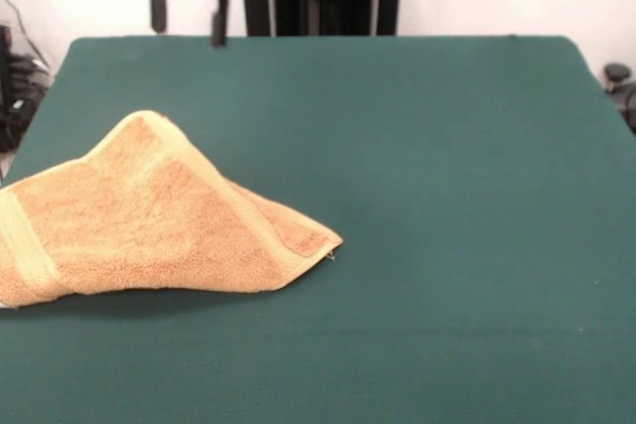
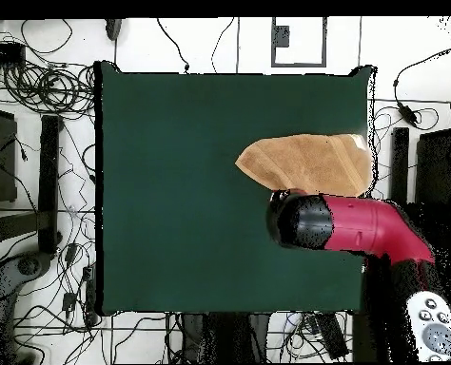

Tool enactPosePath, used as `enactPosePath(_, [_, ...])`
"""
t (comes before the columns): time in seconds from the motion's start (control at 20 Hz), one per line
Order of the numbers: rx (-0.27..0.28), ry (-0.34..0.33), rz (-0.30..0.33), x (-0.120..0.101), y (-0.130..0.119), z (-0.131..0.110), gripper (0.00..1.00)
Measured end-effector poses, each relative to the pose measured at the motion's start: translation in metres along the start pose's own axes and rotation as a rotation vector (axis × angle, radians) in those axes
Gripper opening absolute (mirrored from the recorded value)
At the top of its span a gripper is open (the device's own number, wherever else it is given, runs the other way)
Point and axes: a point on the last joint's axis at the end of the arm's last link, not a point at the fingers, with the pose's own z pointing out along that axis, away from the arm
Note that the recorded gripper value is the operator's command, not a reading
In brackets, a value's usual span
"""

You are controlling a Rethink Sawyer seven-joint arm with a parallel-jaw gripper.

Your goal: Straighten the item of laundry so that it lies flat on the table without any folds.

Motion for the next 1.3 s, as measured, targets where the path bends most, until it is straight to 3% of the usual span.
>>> enactPosePath(0.3, [-0.020, -0.106, -0.015, -0.001, 0.030, 0.024, 1.00])
enactPosePath(0.55, [-0.034, -0.136, 0.024, 0.003, 0.044, 0.044, 1.00])
enactPosePath(0.75, [-0.056, -0.143, 0.110, 0.008, 0.057, 0.062, 1.00])
enactPosePath(0.8, [-0.065, -0.146, 0.167, 0.009, 0.064, 0.068, 1.00])
enactPosePath(0.95, [-0.073, -0.150, 0.222, 0.009, 0.070, 0.072, 1.00])
enactPosePath(1.3, [-0.103, -0.176, 0.427, 0.001, 0.091, 0.077, 1.00])
